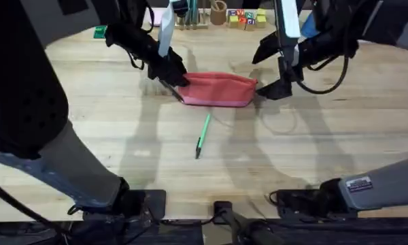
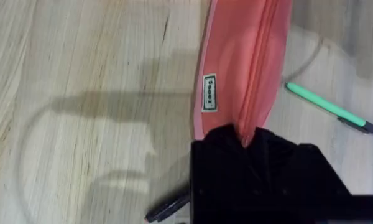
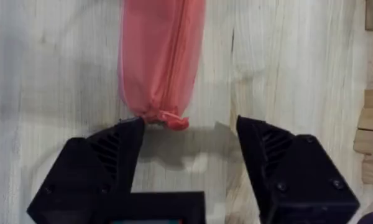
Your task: Unzip the bag, pick up the pens from the table one at a time and place them inside, then zip the bag closed.
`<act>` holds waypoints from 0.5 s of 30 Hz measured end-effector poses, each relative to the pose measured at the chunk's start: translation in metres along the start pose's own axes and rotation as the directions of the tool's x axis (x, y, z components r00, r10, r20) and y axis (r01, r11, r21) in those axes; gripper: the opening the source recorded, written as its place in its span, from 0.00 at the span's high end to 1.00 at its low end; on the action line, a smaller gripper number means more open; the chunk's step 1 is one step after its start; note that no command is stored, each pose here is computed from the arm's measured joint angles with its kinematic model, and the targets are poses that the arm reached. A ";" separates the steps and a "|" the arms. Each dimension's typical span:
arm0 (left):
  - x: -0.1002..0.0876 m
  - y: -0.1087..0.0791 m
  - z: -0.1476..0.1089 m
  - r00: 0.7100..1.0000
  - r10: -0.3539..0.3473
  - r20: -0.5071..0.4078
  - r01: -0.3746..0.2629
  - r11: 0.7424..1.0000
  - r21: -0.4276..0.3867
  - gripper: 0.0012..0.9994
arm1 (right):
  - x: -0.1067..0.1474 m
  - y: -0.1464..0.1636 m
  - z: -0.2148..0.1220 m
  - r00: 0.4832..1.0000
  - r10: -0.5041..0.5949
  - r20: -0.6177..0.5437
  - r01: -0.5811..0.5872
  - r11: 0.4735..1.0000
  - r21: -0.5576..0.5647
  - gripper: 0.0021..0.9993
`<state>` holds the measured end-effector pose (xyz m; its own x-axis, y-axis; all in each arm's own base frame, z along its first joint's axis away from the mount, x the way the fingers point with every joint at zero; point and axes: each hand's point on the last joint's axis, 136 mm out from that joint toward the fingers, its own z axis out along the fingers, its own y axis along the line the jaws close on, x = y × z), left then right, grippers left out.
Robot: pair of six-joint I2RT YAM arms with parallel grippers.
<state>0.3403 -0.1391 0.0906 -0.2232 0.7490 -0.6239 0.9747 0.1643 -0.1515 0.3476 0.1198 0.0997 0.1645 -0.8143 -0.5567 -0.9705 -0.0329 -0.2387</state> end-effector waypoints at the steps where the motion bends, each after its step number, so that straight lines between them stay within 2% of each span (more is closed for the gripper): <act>1: 0.000 0.000 0.000 1.000 0.000 0.000 0.000 1.000 0.000 0.96 | 0.000 0.000 0.000 1.000 -0.001 0.000 0.001 1.000 0.000 0.13; 14: 0.000 0.000 0.000 1.000 -0.001 0.000 0.001 1.000 0.001 0.96 | 0.000 0.000 0.000 1.000 -0.006 0.000 0.006 1.000 -0.001 0.34; 15: 0.000 0.000 0.000 1.000 0.000 0.000 0.000 1.000 0.000 0.96 | 0.000 0.001 0.000 1.000 -0.004 0.000 0.004 1.000 -0.003 0.42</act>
<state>0.3403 -0.1391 0.0906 -0.2235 0.7490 -0.6237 0.9746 0.1643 -0.1519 0.3469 0.1198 0.0996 0.1685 -0.8142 -0.5556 -0.9703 -0.0378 -0.2389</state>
